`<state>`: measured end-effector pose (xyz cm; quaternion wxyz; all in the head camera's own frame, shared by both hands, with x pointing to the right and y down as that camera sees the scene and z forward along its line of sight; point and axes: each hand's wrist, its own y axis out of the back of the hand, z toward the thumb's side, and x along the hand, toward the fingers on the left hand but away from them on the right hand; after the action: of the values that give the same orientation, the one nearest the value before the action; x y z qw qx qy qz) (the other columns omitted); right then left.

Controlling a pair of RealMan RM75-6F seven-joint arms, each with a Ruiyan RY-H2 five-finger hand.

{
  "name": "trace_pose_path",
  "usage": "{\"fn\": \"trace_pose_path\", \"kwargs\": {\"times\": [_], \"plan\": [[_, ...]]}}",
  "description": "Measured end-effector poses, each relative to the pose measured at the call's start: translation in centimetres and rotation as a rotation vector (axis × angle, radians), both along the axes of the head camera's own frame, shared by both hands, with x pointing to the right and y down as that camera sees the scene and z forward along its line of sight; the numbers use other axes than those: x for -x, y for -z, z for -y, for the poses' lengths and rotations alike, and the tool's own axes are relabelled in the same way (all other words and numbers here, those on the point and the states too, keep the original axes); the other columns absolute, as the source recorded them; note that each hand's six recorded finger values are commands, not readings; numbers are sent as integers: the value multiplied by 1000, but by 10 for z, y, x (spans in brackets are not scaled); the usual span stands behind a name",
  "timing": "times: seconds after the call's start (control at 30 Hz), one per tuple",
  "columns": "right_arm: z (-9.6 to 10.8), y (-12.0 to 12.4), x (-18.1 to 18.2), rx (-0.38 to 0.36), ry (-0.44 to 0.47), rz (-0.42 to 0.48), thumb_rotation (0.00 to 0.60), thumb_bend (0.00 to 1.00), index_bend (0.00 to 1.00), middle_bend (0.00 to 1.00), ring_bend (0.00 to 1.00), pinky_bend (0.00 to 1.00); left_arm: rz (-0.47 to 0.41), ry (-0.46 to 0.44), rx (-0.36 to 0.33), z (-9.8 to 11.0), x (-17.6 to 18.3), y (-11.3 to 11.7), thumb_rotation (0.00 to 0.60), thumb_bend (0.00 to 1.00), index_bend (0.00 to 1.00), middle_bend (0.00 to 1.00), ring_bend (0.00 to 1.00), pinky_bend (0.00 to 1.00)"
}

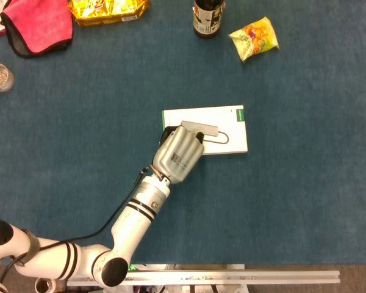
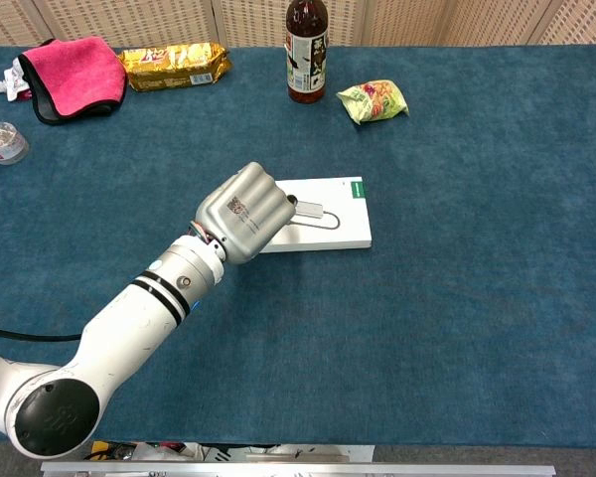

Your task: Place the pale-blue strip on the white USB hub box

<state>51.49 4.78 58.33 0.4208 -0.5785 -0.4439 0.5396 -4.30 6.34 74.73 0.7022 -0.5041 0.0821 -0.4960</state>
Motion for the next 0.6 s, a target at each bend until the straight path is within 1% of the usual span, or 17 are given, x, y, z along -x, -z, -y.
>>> {"fn": "trace_pose_path", "kwargs": {"times": [0.1,0.43,0.6], "plan": [[0,0,-1,-1,-2,0,505,260,265,452,381,406,18,2,6,-1,1,0,600,238,340,985,1000,1000],[-1,1,-1,-6,-3,4,506,260,265,453,381,406,33,-14,23,-6,-4,5,600,202,341,984,1000,1000],[-1,2,-3,-10,-5,4,505,260,265,452,381,406,28,-18,52,-10,-7,5,600,182,341,984,1000,1000]]}}
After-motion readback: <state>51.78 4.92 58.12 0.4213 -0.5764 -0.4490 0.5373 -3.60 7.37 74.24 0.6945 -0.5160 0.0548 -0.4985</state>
